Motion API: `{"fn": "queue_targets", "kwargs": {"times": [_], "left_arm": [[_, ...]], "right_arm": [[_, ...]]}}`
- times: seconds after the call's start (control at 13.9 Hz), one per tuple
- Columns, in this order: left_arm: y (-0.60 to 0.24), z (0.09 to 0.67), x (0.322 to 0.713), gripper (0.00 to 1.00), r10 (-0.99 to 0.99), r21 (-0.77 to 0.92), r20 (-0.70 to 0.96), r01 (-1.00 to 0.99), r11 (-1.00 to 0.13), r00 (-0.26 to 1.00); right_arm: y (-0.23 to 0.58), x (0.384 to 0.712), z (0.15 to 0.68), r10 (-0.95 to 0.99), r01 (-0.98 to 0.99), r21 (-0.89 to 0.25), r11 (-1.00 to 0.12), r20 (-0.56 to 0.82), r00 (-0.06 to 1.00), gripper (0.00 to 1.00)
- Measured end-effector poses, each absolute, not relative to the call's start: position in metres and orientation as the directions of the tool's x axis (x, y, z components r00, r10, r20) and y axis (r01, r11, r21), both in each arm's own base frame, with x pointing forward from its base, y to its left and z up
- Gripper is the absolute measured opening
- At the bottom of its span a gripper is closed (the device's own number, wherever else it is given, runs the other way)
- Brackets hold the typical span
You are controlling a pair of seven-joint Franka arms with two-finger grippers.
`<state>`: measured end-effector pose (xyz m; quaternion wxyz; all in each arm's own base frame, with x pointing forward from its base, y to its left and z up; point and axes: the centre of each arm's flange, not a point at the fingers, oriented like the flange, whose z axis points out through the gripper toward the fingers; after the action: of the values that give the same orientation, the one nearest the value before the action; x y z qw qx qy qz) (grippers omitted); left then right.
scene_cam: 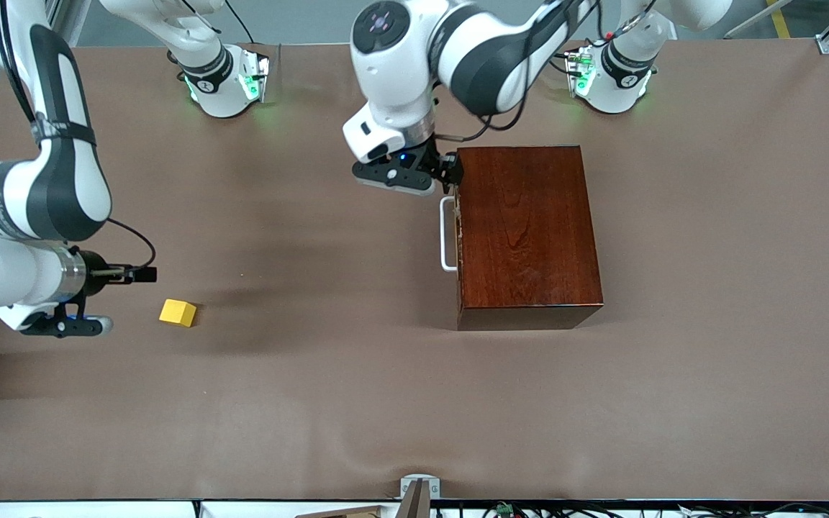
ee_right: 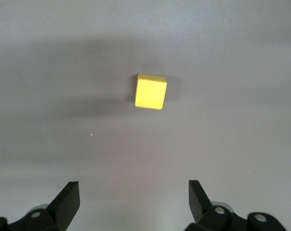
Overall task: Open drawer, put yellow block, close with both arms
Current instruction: 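Reach the left gripper to the drawer handle while the right gripper approaches the cube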
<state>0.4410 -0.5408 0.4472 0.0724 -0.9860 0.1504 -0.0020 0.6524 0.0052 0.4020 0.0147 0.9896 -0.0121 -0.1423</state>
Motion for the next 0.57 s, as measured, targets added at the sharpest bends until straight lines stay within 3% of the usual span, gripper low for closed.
{"fn": "queue_targets", "kwargs": {"times": [0.57], "left_arm": [[-0.552, 0.369, 0.454, 1.00, -0.305, -0.227, -0.036, -0.305, -0.925, 0.952]], "right_arm": [[0.008, 0.657, 0.363, -0.026, -0.016, 0.033, -0.999, -0.334, 0.942, 1.00]]}}
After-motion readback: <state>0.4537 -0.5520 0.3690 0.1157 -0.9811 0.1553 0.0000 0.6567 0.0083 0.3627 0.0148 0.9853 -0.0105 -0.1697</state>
